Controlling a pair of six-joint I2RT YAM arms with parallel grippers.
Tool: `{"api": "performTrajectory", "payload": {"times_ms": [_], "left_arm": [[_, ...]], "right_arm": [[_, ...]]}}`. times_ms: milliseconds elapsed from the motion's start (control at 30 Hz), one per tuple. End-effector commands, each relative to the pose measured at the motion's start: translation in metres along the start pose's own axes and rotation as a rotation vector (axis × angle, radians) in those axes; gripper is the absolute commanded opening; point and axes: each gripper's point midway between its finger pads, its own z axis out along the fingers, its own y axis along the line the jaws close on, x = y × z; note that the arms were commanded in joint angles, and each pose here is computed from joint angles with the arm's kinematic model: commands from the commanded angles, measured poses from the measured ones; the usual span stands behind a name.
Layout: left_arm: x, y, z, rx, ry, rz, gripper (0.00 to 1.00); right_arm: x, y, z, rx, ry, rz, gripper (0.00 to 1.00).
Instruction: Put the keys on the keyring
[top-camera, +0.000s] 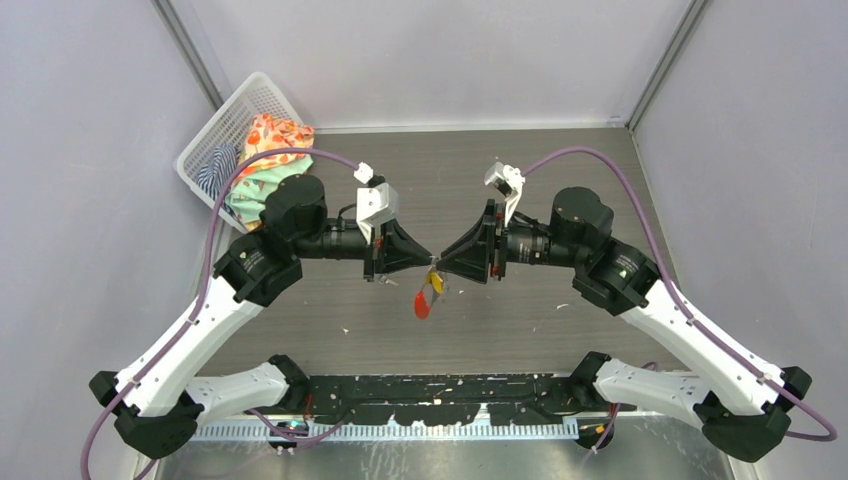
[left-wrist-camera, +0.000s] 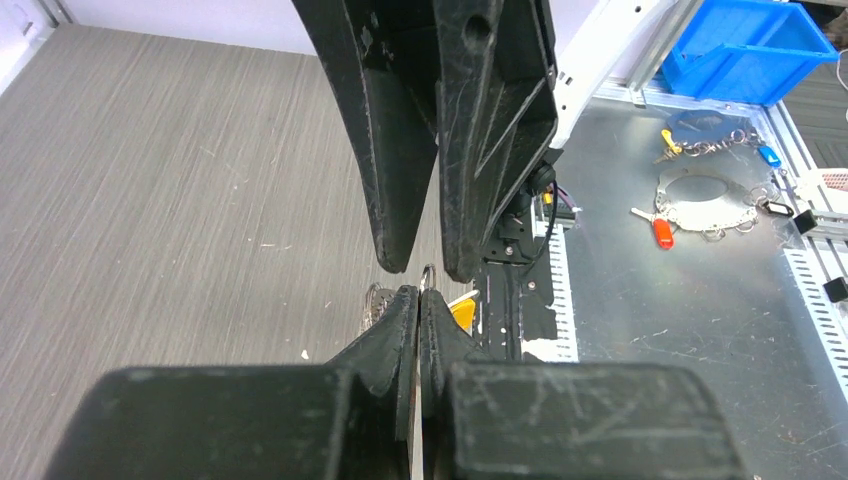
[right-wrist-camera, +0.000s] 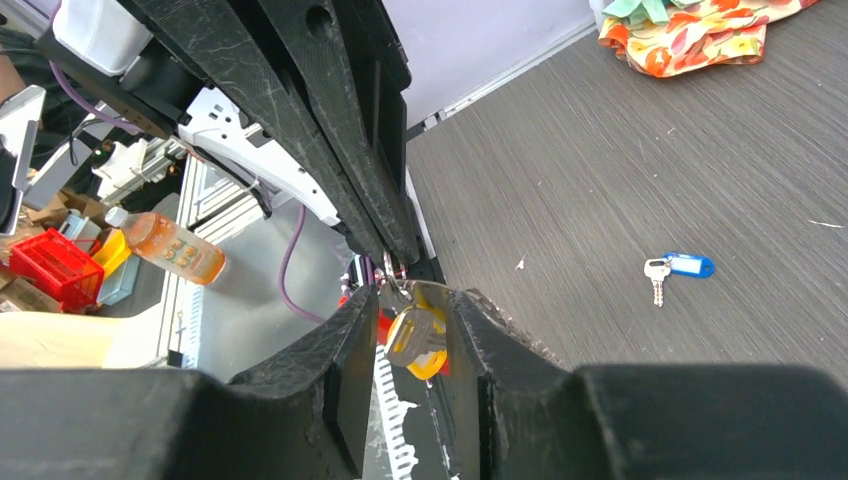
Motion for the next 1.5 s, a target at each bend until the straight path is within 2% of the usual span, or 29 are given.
{"api": "performTrajectory", "payload": {"times_ms": [0, 133, 333, 500, 633, 667, 733, 767, 833, 1000, 1167, 1467], "left_arm": [[-0.019, -0.003, -0.001, 0.007, -0.065, 0.021, 0.00], [-0.020, -0.003, 0.000, 0.008, -0.065, 0.021, 0.00], [-0.014, -0.002, 0.001, 0.009, -0.054, 0.010, 0.00], [-0.011, 0.001, 0.003, -0.004, -0.050, 0.003, 0.00], [-0.003, 0.007, 0.002, -0.024, -0.028, -0.011, 0.00], [-0.002, 0.008, 0.002, -0.023, -0.021, -0.004, 0.05], [0.007, 0.004, 0.000, 0.010, 0.022, 0.031, 0.33], [0.015, 0.001, -0.001, 0.032, 0.056, 0.043, 0.40], [0.022, -0.004, -0.003, 0.076, 0.103, 0.069, 0.47], [0.031, -0.010, -0.004, 0.161, 0.158, 0.140, 0.47], [0.025, -0.003, -0.002, 0.158, 0.167, 0.201, 0.44], [0.025, -0.008, 0.000, 0.196, 0.164, 0.191, 0.40]], "right_arm": [[-0.021, 0.008, 0.002, -0.039, -0.059, -0.045, 0.35], [-0.022, 0.009, 0.004, -0.043, -0.061, -0.044, 0.26], [-0.022, 0.009, 0.005, -0.049, -0.065, -0.035, 0.19], [-0.020, 0.011, 0.007, -0.071, -0.053, -0.028, 0.02], [-0.017, 0.012, 0.004, -0.070, -0.028, -0.031, 0.01], [-0.014, 0.010, 0.004, -0.057, -0.010, -0.033, 0.01], [-0.004, 0.005, 0.000, -0.023, 0.054, -0.034, 0.01], [-0.004, 0.005, -0.001, -0.019, 0.067, -0.039, 0.01], [0.003, 0.005, -0.005, -0.006, 0.130, -0.046, 0.01], [0.014, 0.007, -0.013, -0.014, 0.270, -0.069, 0.01], [0.020, 0.006, -0.012, -0.008, 0.381, -0.091, 0.01], [0.028, 0.007, 0.003, 0.000, 0.491, -0.139, 0.01]]}}
